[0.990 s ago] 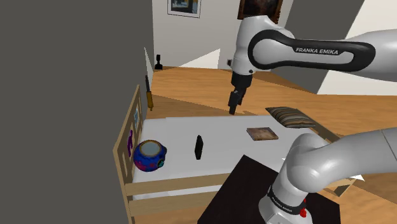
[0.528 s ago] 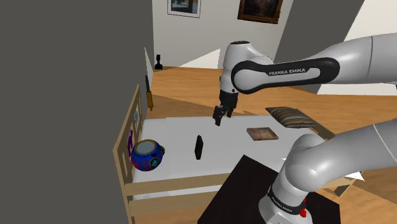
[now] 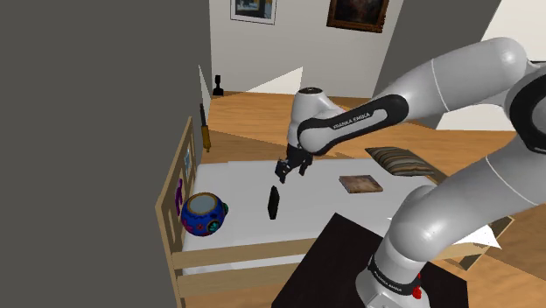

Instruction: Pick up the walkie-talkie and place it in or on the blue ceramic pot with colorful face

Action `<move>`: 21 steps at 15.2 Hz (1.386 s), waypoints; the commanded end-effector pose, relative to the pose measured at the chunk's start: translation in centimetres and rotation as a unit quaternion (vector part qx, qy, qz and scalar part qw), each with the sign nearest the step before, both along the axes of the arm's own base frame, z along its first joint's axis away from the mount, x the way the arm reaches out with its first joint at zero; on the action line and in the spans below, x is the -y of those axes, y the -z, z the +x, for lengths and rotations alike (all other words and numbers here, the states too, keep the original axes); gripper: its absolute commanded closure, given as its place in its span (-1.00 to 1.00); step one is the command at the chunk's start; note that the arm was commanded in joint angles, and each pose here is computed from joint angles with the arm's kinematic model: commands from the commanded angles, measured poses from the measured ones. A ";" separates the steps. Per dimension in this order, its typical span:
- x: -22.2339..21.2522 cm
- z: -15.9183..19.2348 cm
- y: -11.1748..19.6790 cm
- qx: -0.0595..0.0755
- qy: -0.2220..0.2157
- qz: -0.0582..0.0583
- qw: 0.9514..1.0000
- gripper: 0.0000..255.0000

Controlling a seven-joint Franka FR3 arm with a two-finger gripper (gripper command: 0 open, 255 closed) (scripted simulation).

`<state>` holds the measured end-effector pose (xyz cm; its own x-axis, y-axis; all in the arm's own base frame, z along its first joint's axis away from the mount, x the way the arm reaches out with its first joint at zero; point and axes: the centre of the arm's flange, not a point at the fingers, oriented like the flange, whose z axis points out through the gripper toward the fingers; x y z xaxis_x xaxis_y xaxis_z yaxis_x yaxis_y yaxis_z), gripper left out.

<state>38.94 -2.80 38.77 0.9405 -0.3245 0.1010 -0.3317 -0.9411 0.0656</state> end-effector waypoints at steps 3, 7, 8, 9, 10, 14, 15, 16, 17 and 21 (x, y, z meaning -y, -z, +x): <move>0.8 2.5 4.3 0.018 0.063 0.000 0.998 -1.00; 2.1 5.0 8.5 0.034 0.124 -0.001 0.992 -1.00; 2.4 5.6 9.6 0.038 0.139 -0.002 0.990 -1.00; 2.8 6.2 10.6 0.042 0.154 -0.002 0.987 -1.00; 3.2 6.9 11.7 0.046 0.170 -0.002 0.984 -1.00; 4.3 8.3 14.4 0.055 0.203 -0.003 0.978 -1.00; 4.4 8.3 14.9 0.055 0.203 -0.003 0.978 -1.00; 4.4 8.4 15.5 0.055 0.203 -0.003 0.978 -1.00; 4.5 8.5 16.0 0.055 0.203 -0.003 0.978 -1.00; 4.8 8.7 17.8 0.055 0.203 -0.003 0.978 -1.00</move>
<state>47.61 -7.50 21.36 0.7184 -0.6673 0.1966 -0.6825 -0.7307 0.0137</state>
